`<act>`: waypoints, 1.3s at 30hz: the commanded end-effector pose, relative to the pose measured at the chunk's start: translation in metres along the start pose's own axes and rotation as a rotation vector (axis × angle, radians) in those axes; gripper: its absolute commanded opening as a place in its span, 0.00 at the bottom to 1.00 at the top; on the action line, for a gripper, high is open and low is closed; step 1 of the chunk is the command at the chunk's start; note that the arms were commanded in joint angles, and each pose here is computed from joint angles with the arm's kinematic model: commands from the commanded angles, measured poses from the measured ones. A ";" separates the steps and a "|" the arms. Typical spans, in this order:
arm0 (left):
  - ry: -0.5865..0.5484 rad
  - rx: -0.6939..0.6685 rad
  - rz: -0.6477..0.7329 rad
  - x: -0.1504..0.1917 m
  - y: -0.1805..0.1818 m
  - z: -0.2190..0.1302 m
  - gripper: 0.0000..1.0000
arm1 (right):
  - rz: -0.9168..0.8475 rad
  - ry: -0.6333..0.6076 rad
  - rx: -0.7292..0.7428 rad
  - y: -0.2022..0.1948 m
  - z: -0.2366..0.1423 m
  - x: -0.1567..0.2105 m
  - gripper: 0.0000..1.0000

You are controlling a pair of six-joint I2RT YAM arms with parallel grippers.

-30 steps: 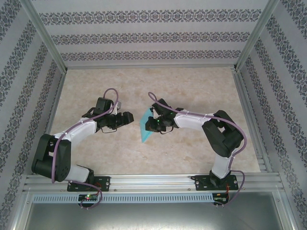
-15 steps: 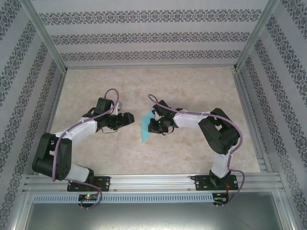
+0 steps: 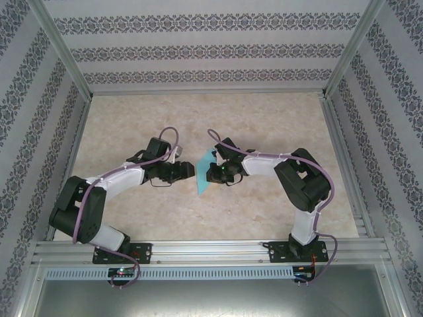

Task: Fold a paper plane with a square sheet of paper (pick it up from the middle)
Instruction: Fold the wing for the fifth time at the center of the table.

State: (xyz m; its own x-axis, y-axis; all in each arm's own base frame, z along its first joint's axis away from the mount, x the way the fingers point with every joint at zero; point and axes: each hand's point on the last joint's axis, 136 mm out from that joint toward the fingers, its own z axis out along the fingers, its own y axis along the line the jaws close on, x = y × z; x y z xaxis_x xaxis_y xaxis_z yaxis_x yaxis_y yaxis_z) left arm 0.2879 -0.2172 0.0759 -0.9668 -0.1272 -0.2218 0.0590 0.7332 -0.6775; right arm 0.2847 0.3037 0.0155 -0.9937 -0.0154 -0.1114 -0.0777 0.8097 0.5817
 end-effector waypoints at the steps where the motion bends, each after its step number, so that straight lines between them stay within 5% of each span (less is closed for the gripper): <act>1: -0.028 0.003 -0.001 -0.009 -0.008 0.009 0.58 | -0.001 0.027 0.028 -0.017 0.006 0.010 0.08; 15: -0.121 0.020 -0.135 -0.030 0.000 0.037 0.50 | -0.013 0.013 -0.019 -0.018 0.003 0.012 0.06; 39: -0.111 0.050 -0.105 -0.047 -0.013 0.063 0.37 | 0.000 0.000 -0.031 -0.024 -0.002 0.012 0.04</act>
State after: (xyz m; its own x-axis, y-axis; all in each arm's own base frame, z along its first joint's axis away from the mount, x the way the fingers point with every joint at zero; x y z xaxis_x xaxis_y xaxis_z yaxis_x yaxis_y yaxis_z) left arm 0.3368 -0.2493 0.0331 -0.9414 -0.2905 -0.1717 -0.0908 0.7082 -0.7001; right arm 0.2852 0.2995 0.0165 -0.9883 -0.0165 -0.1515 -0.1117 0.7542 0.6471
